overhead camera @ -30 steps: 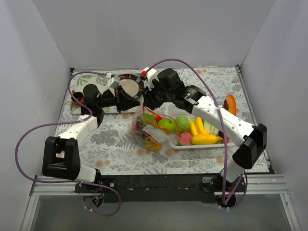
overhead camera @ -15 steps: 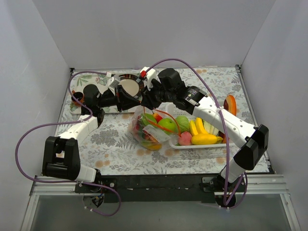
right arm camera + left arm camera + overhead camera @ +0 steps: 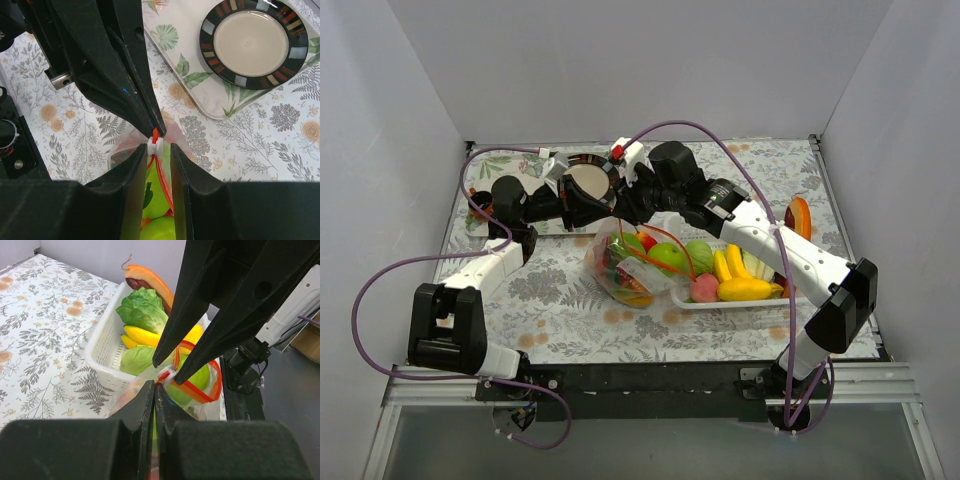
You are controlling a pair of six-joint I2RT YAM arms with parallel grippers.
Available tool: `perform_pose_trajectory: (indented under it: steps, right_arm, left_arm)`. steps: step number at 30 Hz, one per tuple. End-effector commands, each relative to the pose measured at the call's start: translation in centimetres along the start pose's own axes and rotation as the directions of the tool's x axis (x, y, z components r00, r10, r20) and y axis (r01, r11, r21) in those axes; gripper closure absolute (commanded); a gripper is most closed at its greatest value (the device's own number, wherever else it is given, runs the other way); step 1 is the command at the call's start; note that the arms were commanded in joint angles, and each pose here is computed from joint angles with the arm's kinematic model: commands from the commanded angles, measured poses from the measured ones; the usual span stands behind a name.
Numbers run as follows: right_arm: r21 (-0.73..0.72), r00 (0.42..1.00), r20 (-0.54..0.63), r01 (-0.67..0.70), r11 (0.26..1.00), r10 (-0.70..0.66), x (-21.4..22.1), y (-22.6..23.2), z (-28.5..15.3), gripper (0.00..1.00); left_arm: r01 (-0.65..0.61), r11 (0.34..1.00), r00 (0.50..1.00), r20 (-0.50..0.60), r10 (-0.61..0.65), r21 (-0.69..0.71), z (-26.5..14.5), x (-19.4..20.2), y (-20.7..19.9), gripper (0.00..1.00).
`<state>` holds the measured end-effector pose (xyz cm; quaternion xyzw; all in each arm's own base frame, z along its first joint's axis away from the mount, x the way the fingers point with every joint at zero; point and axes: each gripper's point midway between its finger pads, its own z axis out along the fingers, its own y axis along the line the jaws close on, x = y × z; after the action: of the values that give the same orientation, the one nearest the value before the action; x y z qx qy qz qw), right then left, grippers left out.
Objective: Place the food in the zip-top bag and seal the zipper
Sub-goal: Zip the zipper food storage bag at the center of the board.
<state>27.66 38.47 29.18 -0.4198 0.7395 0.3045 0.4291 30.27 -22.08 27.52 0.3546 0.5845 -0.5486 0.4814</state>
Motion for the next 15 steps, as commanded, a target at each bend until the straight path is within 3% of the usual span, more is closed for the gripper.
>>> perform_pose_trajectory:
  steps: [1,6,15]
  right_arm:
    - [-0.016,0.997,0.073,0.008,1.0,-0.006,-2.0,0.5,0.2,0.67]
    - [-0.012,0.998,0.068,0.006,1.0,-0.005,-2.0,0.4,0.6,0.68]
    - [0.027,0.999,0.045,-0.001,1.0,0.0,-1.2,-0.2,0.7,0.81]
  left_arm:
    - [-0.046,0.999,0.999,0.028,0.046,-0.009,0.0,-1.1,-0.4,1.0]
    - [-0.04,0.999,0.999,0.028,0.04,-0.013,0.0,-1.0,-0.3,1.0]
    - [0.0,0.998,0.998,0.057,0.004,-0.07,0.1,-1.4,0.7,1.0]
